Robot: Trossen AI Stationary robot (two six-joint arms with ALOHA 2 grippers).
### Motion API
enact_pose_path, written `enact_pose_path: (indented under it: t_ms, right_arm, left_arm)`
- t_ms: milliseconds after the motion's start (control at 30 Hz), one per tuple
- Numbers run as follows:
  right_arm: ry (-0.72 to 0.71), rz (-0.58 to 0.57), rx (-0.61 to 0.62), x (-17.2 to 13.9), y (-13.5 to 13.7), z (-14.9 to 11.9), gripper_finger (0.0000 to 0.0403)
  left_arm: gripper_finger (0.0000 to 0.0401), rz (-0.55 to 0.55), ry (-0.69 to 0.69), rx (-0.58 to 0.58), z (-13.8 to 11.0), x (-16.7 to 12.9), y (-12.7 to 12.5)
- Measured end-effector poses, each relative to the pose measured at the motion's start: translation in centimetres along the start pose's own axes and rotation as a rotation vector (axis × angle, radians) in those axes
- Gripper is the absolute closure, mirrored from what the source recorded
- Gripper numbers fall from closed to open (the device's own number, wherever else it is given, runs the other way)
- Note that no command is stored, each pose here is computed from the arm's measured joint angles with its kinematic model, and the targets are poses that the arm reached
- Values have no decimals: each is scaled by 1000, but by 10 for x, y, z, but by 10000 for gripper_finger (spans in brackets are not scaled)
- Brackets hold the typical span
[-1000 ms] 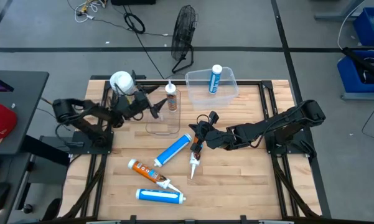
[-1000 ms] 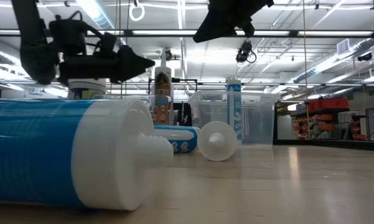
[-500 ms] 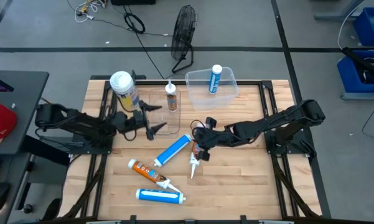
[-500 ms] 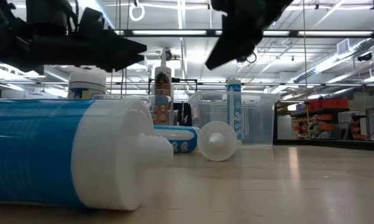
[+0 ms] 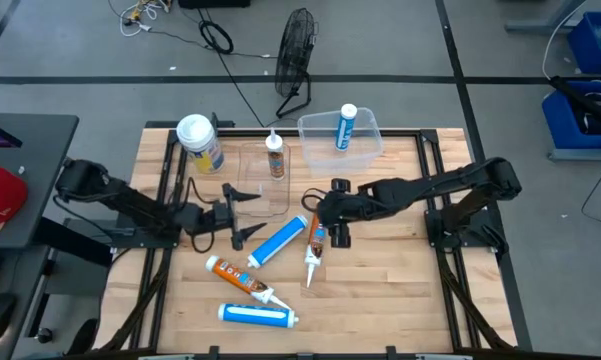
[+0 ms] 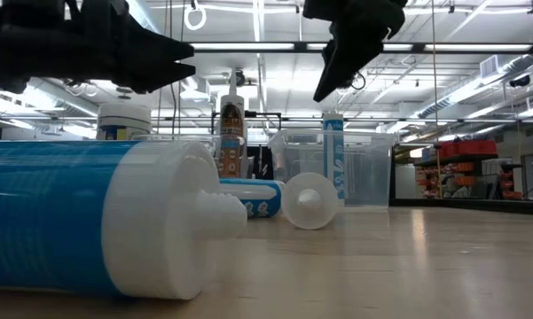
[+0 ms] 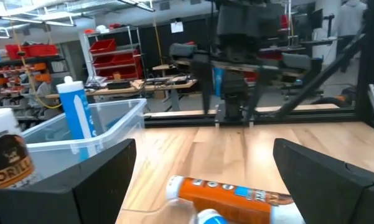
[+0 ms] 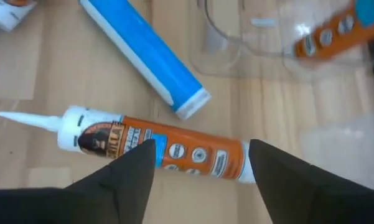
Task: Pick & place silicon tubes, Sealant and Lysol wipes
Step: Put the right orange sealant into the transparent bin
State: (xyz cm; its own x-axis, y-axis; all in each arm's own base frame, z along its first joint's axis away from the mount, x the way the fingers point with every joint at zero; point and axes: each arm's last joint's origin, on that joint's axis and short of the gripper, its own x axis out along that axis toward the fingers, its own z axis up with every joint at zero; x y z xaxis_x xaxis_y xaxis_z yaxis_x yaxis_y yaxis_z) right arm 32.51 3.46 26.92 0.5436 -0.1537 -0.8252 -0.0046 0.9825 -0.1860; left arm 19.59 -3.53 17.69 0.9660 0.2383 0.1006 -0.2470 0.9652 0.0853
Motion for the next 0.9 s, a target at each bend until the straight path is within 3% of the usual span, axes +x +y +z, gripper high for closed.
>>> enact_pose_path:
  t_ms: [167, 467, 900]
  right_arm:
    - [10, 31, -247, 1, -7, -1, 130]
    - [75, 58, -467, 21, -14, -5, 130]
    - [256, 124, -953, 82, -5, -19, 130]
  left_arm:
    - [16, -42, 44, 30, 7, 4, -19]
    - [16, -141, 249, 165, 21, 17, -52]
    - [16, -116, 269, 157, 24, 14, -58]
